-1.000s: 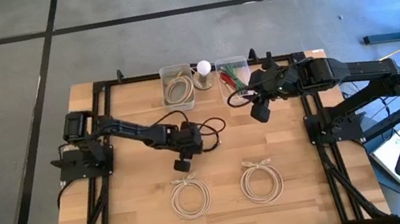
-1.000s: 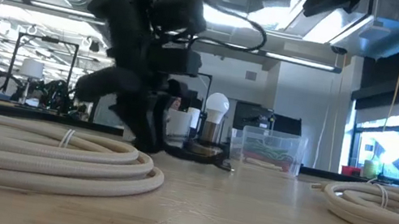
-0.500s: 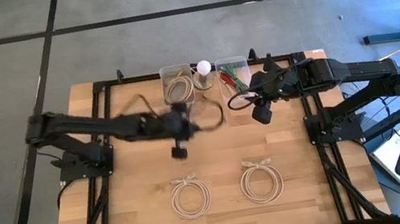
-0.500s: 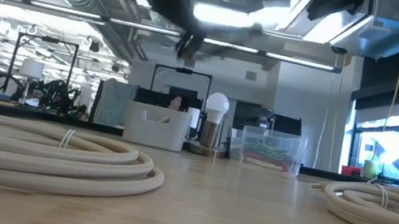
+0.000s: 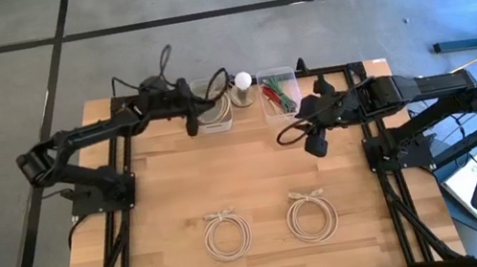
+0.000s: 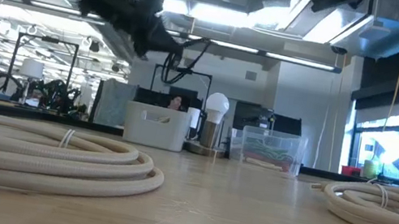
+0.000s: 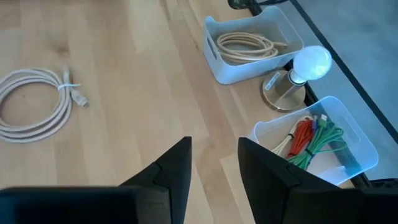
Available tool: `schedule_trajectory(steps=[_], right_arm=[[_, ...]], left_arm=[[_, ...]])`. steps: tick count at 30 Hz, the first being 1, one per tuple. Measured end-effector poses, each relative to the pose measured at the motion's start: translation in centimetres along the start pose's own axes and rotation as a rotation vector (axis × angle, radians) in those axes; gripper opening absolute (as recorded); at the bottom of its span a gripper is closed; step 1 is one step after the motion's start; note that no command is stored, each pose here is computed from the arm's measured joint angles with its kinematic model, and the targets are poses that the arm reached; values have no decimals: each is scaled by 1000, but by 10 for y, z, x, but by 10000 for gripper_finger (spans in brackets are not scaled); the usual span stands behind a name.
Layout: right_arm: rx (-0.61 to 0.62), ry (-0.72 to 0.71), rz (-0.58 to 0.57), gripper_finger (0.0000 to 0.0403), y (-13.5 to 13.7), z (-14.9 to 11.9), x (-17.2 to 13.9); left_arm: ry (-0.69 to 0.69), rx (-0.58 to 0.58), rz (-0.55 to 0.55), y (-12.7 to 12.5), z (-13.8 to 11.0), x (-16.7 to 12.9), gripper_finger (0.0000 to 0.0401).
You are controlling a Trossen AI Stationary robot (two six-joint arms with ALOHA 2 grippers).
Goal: Pick & Place USB Port
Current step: Put the black HDMI cable into the gray bin
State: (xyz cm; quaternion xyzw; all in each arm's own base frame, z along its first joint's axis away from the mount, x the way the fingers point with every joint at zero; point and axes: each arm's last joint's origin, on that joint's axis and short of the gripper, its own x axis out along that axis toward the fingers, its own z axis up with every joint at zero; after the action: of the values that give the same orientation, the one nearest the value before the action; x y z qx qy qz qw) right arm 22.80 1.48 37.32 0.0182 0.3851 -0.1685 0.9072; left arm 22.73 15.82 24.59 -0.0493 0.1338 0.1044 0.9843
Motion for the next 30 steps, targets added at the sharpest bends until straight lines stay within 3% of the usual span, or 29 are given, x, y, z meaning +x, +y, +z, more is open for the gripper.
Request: schedule_trajectory(steps=[4,15,30], right_arm=[[-7,-3,-17,133,1,0,0],[-1,-16,-24,133,1,1,0],[8,31,-37,133,-1,-4,-1]], left_arm=[[-62,-118,-13,19,-17,-5,22],[68,-215,28,33,-58,17,22],[79,-218,115,38,-67,25,22]])
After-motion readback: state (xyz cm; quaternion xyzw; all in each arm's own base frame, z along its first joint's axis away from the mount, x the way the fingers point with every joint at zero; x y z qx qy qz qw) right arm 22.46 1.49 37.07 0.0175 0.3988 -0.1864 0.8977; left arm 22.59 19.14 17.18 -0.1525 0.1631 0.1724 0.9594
